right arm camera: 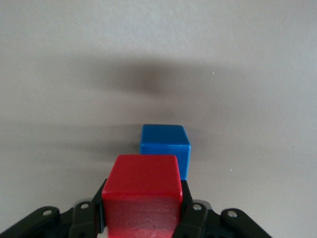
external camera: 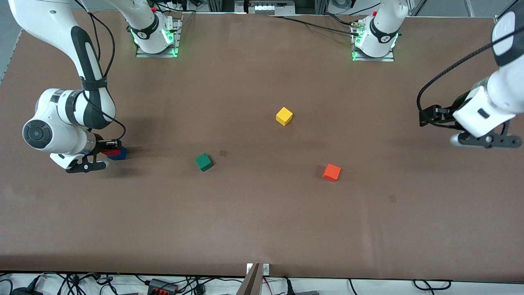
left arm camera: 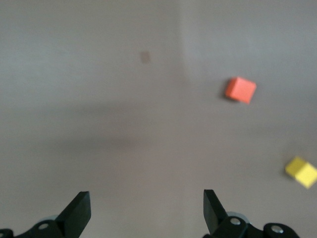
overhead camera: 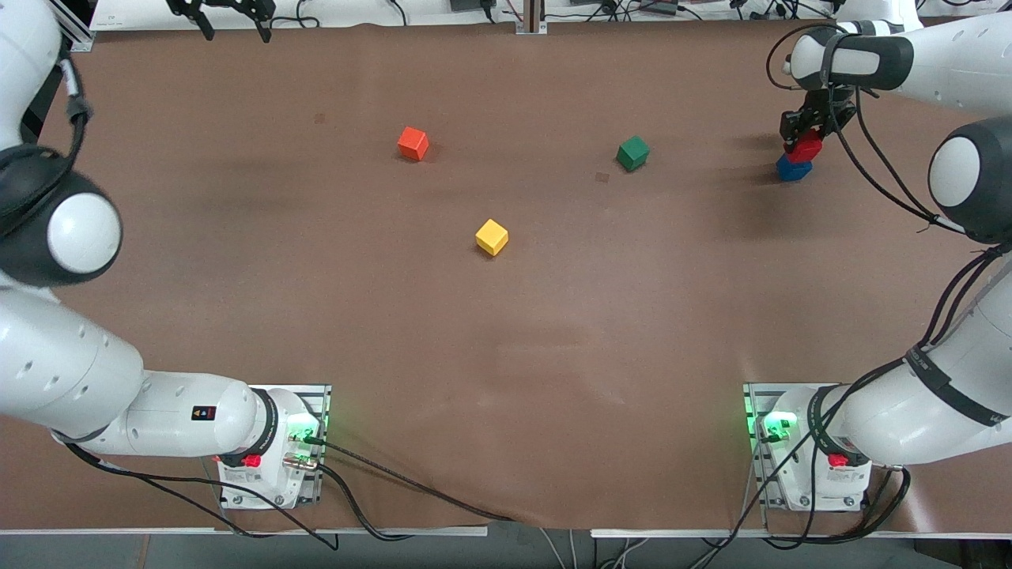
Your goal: Pass red block to right arm, stack on blue
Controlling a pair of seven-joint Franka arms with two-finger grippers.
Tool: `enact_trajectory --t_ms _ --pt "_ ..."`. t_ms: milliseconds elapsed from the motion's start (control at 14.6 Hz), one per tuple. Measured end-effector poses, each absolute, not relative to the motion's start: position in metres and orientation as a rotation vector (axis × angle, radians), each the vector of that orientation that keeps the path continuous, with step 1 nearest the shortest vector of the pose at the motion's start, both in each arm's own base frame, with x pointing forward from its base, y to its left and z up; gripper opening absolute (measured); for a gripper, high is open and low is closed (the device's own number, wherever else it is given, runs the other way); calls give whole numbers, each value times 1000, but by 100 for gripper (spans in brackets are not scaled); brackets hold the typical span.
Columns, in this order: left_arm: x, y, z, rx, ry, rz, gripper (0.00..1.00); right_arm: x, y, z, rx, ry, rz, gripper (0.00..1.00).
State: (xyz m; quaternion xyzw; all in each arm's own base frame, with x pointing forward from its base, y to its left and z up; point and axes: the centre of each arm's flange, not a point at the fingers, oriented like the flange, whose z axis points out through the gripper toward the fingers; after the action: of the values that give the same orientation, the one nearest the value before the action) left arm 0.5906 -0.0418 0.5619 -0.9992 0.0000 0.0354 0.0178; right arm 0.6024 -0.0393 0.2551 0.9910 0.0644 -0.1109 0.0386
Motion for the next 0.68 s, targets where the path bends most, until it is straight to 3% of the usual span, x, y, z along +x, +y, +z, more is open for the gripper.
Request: enact_trajectory --t_ms 205,683 --pt "564 -19 559 -3101 -78 41 100 601 -46 247 3036 183 -359 56" --pt "562 -10 573 -3101 -127 11 100 603 -46 242 3034 185 -339 56"
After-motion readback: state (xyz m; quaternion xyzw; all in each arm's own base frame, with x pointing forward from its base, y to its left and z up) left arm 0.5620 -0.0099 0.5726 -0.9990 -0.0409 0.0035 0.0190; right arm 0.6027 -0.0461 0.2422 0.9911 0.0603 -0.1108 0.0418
